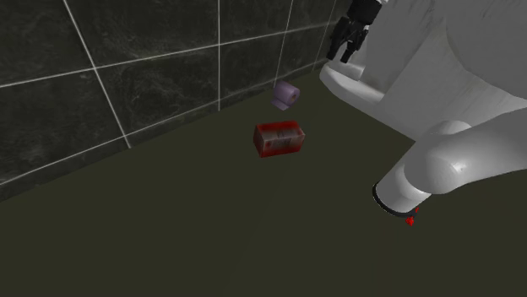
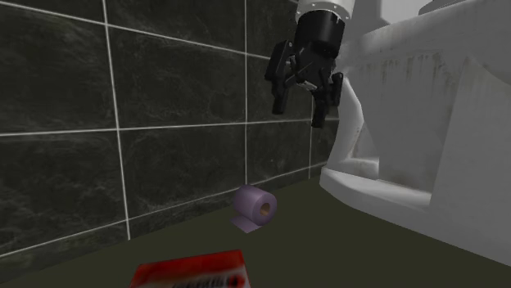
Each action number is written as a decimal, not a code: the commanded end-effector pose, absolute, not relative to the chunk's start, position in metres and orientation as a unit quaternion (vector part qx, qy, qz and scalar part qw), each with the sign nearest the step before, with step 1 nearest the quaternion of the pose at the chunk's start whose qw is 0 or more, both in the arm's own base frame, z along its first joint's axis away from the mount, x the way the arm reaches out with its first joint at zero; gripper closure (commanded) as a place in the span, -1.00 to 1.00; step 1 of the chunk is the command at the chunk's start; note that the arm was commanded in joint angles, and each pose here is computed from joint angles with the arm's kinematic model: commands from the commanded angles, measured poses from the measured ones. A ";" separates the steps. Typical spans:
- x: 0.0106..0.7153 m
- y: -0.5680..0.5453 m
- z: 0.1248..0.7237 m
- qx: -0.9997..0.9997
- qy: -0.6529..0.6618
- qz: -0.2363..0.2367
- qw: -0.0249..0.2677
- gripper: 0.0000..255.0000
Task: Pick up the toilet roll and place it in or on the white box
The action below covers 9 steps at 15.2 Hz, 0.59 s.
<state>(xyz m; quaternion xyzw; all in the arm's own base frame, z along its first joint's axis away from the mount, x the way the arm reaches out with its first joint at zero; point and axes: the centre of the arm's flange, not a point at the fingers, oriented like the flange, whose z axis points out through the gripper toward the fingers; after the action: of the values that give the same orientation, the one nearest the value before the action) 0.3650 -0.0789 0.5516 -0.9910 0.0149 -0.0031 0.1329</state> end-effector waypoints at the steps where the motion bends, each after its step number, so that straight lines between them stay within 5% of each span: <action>1: 0.380 -0.096 0.533 -0.988 0.010 -0.001 0.152 -1.00; 9: 0.444 -0.155 0.445 -0.974 -0.007 0.012 0.227 -1.00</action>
<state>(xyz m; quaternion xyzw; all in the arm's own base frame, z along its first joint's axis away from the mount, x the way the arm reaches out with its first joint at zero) 0.4360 -0.1483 0.4587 -0.9760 -0.0040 0.0110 0.2173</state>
